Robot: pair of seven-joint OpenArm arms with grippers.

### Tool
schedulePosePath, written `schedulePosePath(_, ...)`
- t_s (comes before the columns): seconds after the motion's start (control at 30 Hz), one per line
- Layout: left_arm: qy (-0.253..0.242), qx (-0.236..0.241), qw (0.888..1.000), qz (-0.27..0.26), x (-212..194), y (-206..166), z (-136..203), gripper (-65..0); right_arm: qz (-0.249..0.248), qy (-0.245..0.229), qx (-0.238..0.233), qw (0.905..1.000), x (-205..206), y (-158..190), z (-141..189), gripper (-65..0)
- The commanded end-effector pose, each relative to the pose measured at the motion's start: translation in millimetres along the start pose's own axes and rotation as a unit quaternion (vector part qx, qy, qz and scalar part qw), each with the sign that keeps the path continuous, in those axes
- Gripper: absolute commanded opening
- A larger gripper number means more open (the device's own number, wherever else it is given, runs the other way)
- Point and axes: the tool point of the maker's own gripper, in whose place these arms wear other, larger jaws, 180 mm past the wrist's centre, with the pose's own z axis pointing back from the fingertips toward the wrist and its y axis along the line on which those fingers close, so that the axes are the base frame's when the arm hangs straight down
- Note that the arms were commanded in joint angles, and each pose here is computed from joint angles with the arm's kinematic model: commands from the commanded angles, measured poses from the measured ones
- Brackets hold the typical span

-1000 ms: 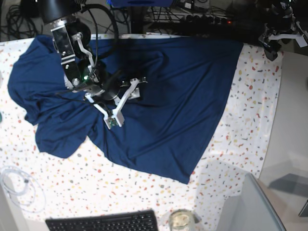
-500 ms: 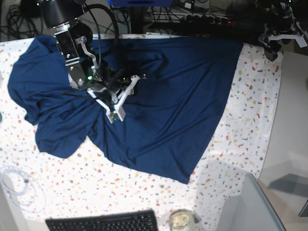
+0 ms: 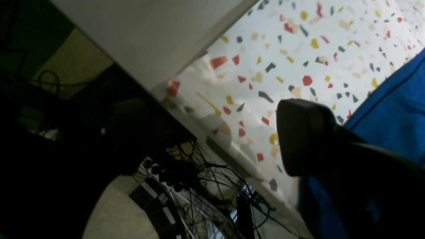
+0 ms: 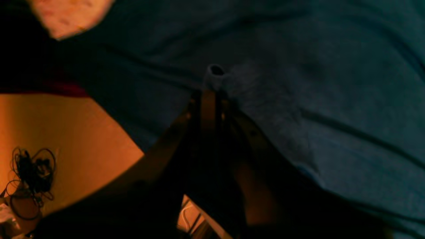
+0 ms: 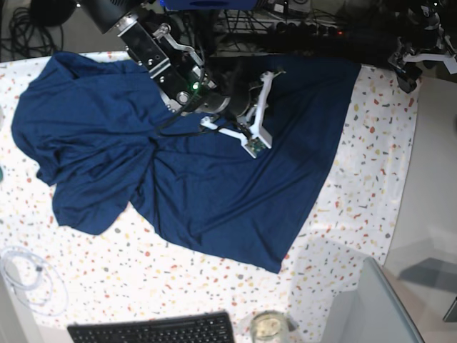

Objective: Layout the t-shirt on the table in an organized manner, then fold the t-shirt properly
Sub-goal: 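Drag the grasped fabric with the right gripper toward the left gripper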

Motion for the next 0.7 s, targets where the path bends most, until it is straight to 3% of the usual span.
schedulePosePath(0.0, -0.018, -0.002, 1.000, -0.005, 12.2, 2.2, 2.6, -7.1, 0.010, -0.024, 0.010, 0.9996, 17.8, 9.2, 0.3, -65.0)
schedulePosePath(0.17, -0.018, -0.002, 1.000, -0.005, 12.8, 2.3, 2.5, -7.1, 0.056, -0.027, 0.030, 0.9976, 30.6, 29.4, -3.2, -65.0)
schedulePosePath(0.37, -0.016, 0.000, 1.000, -0.022, 13.5, 1.8, 2.2, -7.1, 0.147, -0.030, 0.057, 0.9870, 49.3, 62.7, -8.2, -65.0)
schedulePosePath(0.53, -0.001, 0.016, 0.997, -0.080, 7.1, 5.3, 1.4, -7.1, 0.159, 0.001, 0.058, 0.9855, 43.4, 76.0, -26.3, -65.0)
schedulePosePath(0.67, 0.000, 0.017, 0.996, -0.083, 6.4, 6.0, 1.4, -7.1, 0.173, 0.030, 0.060, 0.9826, 26.0, 80.6, -37.3, -65.0)
